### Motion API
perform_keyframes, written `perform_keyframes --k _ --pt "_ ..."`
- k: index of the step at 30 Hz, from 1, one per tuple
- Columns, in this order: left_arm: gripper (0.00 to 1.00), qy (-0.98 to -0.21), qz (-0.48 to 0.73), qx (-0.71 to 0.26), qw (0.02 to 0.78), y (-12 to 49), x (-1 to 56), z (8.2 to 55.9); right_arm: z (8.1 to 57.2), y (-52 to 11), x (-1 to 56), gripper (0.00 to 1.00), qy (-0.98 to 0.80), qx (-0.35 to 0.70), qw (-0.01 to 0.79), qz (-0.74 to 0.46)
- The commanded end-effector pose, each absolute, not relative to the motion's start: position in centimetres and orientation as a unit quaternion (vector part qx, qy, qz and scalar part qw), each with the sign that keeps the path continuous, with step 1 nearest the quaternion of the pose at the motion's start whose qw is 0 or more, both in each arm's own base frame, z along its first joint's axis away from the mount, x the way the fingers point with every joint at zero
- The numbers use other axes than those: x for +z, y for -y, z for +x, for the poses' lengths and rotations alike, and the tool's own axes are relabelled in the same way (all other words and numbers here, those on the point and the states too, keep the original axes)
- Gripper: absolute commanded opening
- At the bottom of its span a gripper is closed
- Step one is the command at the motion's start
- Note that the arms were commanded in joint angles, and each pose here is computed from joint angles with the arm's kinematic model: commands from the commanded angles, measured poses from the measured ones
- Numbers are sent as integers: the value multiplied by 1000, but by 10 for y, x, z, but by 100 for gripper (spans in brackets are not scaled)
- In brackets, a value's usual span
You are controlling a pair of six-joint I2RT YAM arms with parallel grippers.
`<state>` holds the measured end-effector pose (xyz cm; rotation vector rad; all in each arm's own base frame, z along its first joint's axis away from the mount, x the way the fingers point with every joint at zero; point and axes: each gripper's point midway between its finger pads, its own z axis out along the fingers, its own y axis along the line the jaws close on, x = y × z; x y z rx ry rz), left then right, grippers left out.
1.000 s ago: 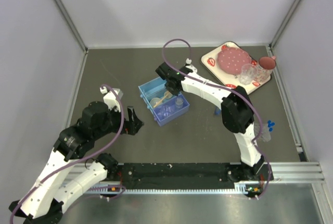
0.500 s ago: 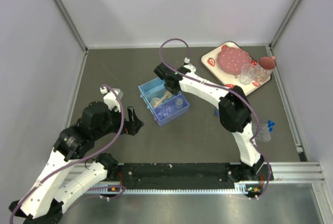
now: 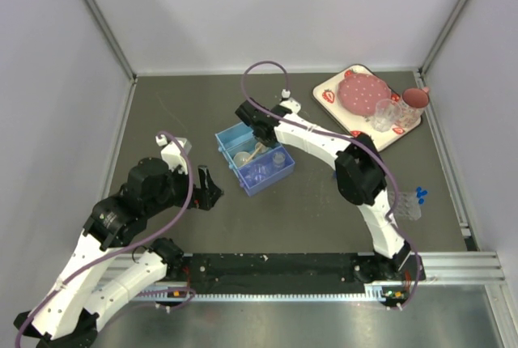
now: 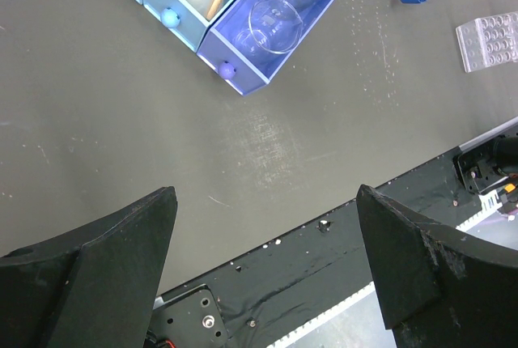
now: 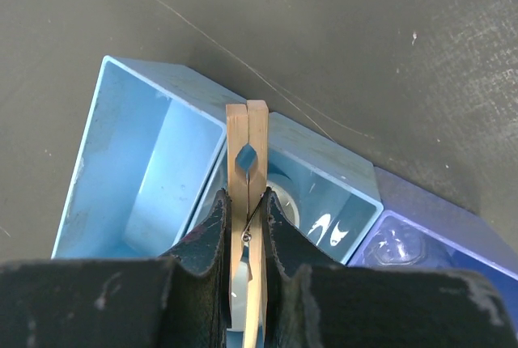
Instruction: Organize the chemistry lab equipment
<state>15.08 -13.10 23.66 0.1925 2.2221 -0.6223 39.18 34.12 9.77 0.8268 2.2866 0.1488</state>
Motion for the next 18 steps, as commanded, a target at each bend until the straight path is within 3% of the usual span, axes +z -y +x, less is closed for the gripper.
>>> perform_keyframes --k 1,5,10,18 --pt "98 -876 79 -245 408 131 237 154 383 -354 96 0 -891 48 347 289" --pt "98 -875 78 -246 408 131 237 153 379 -365 97 1 -896 57 342 278" --pt "98 -875 78 -247 410 131 238 153 373 -375 102 31 -901 65 343 259" --pt "98 -873 77 -248 413 131 242 154 356 -387 134 37 -898 84 367 227"
